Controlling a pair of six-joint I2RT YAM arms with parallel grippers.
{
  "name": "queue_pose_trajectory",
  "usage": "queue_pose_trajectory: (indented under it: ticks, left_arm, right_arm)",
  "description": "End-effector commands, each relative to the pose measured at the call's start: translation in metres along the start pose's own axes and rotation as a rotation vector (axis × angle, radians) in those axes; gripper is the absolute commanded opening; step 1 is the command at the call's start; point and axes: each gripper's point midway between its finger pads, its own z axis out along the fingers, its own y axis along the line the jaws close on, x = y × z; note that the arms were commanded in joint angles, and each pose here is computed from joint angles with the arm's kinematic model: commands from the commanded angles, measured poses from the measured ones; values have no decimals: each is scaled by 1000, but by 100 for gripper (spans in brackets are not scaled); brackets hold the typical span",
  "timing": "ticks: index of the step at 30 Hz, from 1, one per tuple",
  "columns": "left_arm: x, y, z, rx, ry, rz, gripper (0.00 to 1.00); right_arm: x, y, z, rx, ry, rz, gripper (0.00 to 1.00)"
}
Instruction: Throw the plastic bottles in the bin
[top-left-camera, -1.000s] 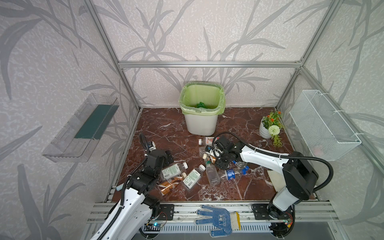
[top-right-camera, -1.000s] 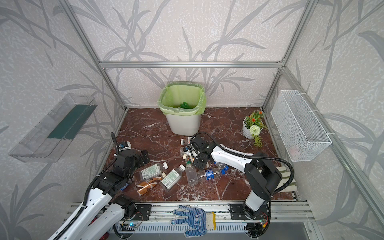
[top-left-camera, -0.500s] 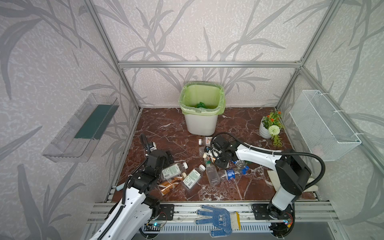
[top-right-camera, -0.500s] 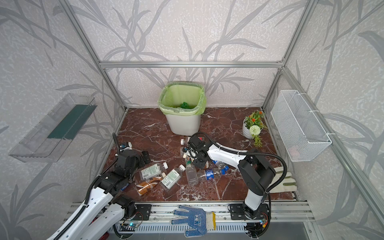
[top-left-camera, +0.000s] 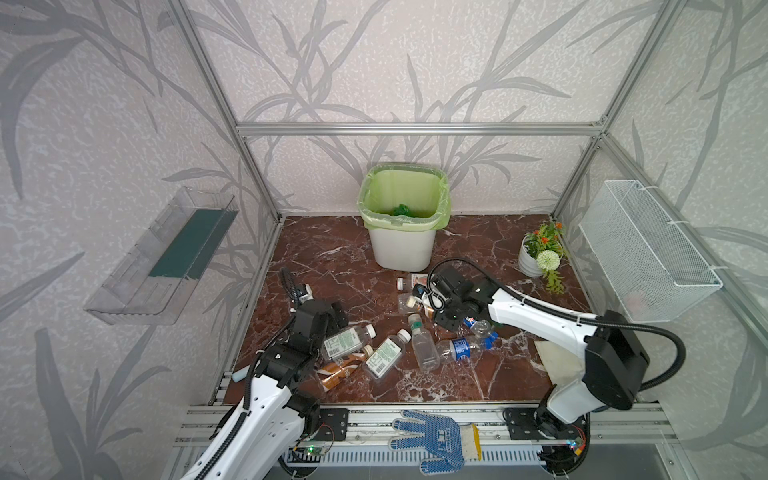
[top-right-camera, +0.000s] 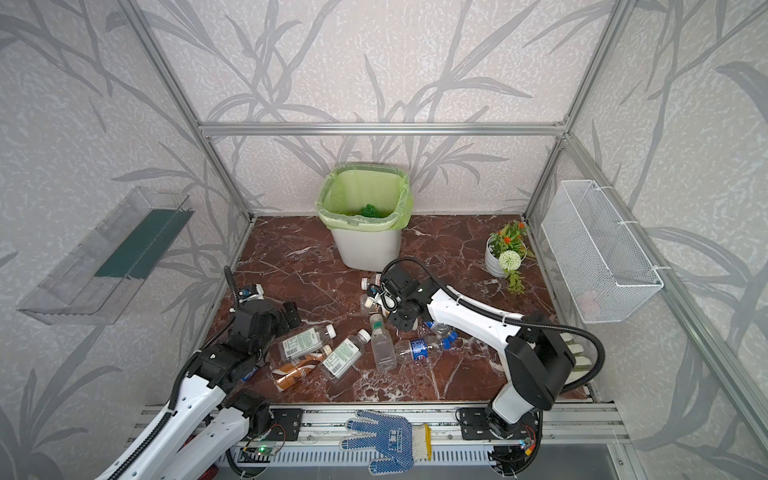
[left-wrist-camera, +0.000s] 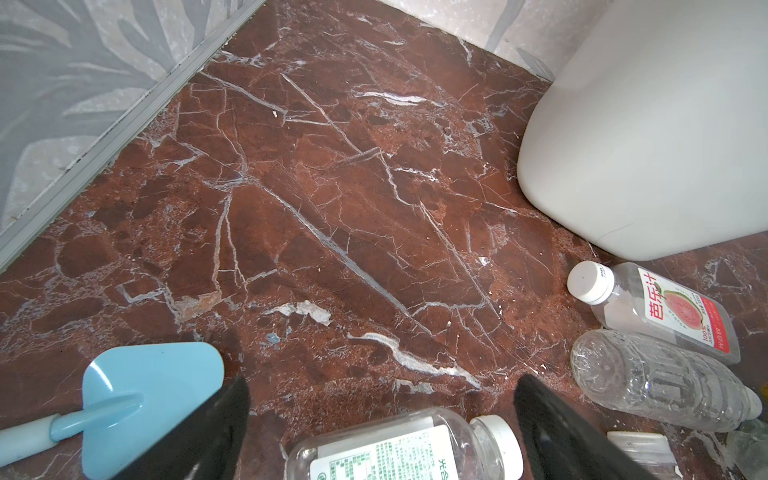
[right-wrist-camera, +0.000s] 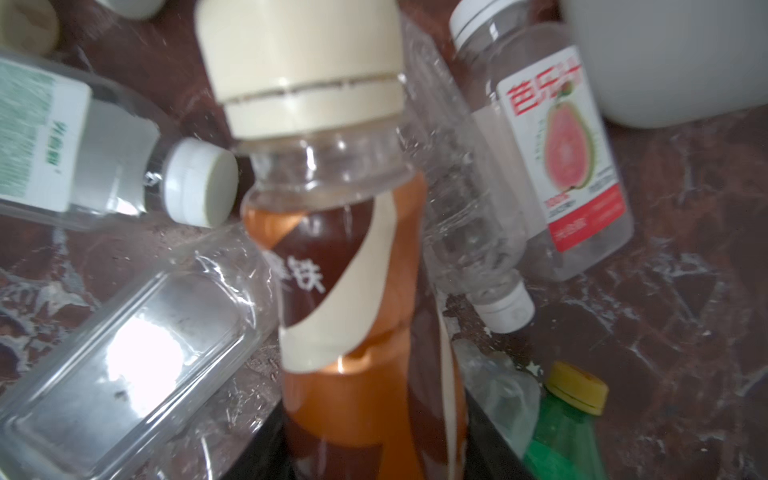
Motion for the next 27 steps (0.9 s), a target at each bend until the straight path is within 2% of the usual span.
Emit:
queue_pose_trajectory:
  ticks: [1,2,5,8,10,12,14,16,18,21,22,23,25,27]
  left_arm:
    - [3,5,2,-22,2,3,99]
    - [3,5,3,-21,3,3,99]
    - [5,3,7,-19,10,3,99]
    - [7,0,12,-11,23,1,99]
    - [8,-3,14,-4,32,-1,99]
    - [8,-5,15,3,35,-1,99]
    - [8,-7,16,11,37,-4,99]
    - [8,-9,16,17,39,-5,99]
    - [7,-9,16,20,41,-6,99]
    - [8,-9,15,12,54,-5,99]
    - [7,-8,13,5,57,1,99]
    - [7,-8,12,3,63,15,99]
    - [5,-7,10,-5,63,26,99]
    - [3,-7,9,-5,61,29,99]
  right_arm:
    - [-55,-24,-82,106,-263,34,43]
    - [-67,-30,-102,138,-336,37,43]
    - [-114,-56,-208,296,-713,49,44]
    - [-136,-72,-302,404,-1010,87,46]
    - [-146,-78,-344,451,-1139,95,47]
    - [-156,-84,-366,480,-1234,107,50]
    - [-171,-100,-365,464,-1279,156,51]
    - [-189,-126,-340,358,-1263,231,51]
    - [-215,-145,-289,228,-1190,295,51]
    - [-245,-165,-208,148,-978,325,53]
    - [-248,-175,-185,158,-917,353,59]
    - [-250,-187,-184,174,-922,384,69]
    - [-249,-206,-204,180,-1026,458,97]
    - [-246,-212,-235,193,-1138,485,99]
